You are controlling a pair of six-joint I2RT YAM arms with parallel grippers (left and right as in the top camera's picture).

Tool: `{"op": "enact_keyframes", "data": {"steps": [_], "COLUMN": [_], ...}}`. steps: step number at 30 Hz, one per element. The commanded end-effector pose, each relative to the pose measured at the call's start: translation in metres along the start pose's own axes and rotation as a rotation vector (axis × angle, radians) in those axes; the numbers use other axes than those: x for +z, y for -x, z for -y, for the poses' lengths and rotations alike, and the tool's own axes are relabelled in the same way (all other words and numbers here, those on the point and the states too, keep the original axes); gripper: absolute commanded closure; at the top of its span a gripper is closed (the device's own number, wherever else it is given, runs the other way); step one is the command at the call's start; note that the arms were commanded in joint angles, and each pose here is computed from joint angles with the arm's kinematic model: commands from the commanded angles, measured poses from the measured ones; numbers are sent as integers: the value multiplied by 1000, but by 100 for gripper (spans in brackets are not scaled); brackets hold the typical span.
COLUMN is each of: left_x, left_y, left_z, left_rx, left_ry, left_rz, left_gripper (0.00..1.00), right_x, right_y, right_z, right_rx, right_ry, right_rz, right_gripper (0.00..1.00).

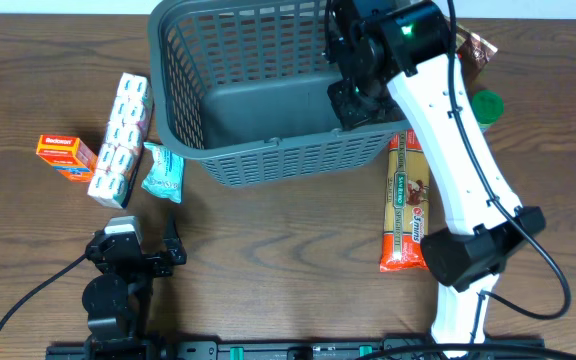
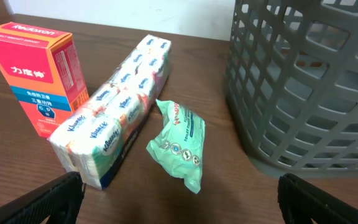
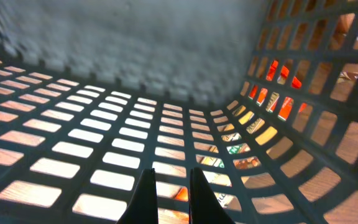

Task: Pack container

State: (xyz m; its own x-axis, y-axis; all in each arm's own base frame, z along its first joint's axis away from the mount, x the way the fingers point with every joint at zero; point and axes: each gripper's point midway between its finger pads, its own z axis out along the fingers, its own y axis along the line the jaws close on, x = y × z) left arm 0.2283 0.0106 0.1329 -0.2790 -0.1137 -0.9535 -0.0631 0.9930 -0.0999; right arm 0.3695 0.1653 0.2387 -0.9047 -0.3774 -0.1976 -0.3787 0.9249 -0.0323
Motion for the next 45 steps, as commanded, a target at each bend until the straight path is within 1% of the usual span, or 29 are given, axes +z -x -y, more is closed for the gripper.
{"op": "enact_keyframes", "data": {"steps": [1, 11, 14, 17, 18, 21, 25, 31, 34, 38, 39, 40, 41, 42, 43, 45], "left_x": [3, 3, 3, 3, 3, 3, 3, 3, 3, 3, 3, 3, 3, 3, 3, 3], "left_y": [-10, -10, -10, -10, -10, -10, -10, -10, -10, -10, -10, -10, -10, -10, -10, -10], "left_z": [-3, -3, -3, -3, -3, -3, -3, -3, -3, -3, -3, -3, -3, -3, -3, -3], "left_rx": [11, 11, 11, 11, 11, 11, 11, 11, 11, 11, 11, 11, 11, 11, 11, 11], "left_ry": [12, 12, 12, 12, 12, 12, 12, 12, 12, 12, 12, 12, 12, 12, 12, 12], "left_rz": [-21, -21, -21, -21, -21, -21, -21, -21, -21, -21, -21, -21, -21, -21, -21, -21], "left_gripper": [2, 1, 1, 2, 2, 2, 1, 2, 2, 1, 2, 2, 2, 2, 1, 2], "right_x": [-11, -4, -10, -27, -41, -70, -104, -127, -130, -132, -130, -127, -121, -117, -107, -90], "right_y": [-14, -40, -31, -16, -12, -14, -24, -41, -40, -26, -20, -16, -10, -8, -3, 3], "right_z": [1, 3, 5, 18, 27, 53, 97, 174, 210, 243, 246, 248, 251, 252, 255, 262], "right_rx": [-3, -1, 3, 15, 30, 83, 209, 393, 423, 352, 305, 260, 201, 170, 122, 75], "right_ry": [-31, -31, -44, -112, -154, -224, -267, -301, -289, -249, -227, -208, -188, -180, -170, -165], "right_rz": [4, -5, 48, 157, 210, 298, 399, 479, 530, 616, 636, 648, 654, 652, 643, 619], "right_gripper": [99, 99, 99, 99, 99, 99, 99, 99, 99, 99, 92, 76, 44, 6, 1, 1]}}
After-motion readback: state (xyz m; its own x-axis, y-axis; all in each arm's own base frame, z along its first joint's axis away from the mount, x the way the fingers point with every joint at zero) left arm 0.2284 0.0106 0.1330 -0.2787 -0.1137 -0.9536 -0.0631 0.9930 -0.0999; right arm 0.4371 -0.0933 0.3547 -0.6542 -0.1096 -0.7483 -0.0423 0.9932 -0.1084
